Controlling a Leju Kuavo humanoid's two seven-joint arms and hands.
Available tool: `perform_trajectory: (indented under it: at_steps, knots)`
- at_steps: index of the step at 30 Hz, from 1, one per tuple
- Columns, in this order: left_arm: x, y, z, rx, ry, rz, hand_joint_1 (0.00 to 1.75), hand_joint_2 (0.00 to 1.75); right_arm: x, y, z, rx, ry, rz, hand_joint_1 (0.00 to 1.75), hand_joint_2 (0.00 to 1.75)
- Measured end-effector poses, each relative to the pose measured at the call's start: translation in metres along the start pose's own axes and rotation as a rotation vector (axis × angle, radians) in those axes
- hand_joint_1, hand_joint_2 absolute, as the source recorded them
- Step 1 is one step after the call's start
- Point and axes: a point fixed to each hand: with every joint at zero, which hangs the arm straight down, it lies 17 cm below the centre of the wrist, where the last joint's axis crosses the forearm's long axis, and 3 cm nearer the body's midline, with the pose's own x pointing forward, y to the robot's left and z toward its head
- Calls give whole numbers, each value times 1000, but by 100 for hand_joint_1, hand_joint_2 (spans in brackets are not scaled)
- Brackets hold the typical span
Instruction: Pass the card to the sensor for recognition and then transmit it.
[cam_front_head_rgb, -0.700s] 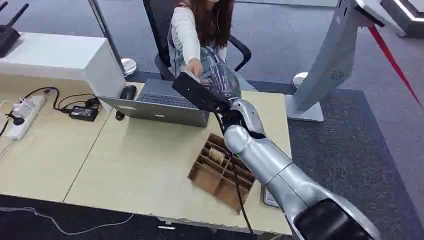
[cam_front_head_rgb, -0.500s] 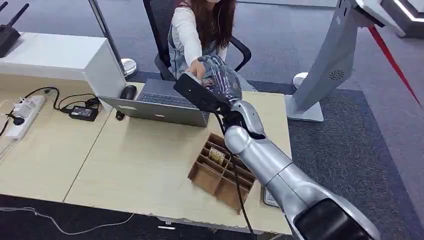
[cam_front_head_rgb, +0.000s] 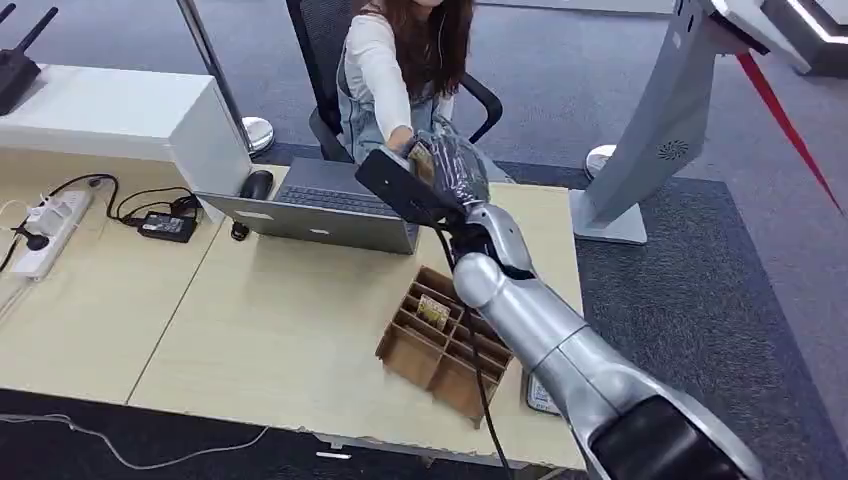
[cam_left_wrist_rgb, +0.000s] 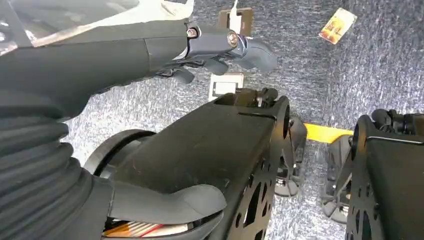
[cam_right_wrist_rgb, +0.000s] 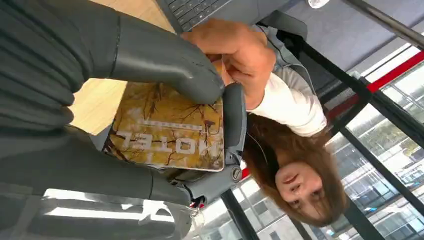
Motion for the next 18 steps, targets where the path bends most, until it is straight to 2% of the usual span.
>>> perform_trajectory:
  at_steps: [18]
  knots:
    - [1, -3, 0, -4, -1, 25, 0, 175, -6, -2, 0, -1, 7, 7, 175, 175]
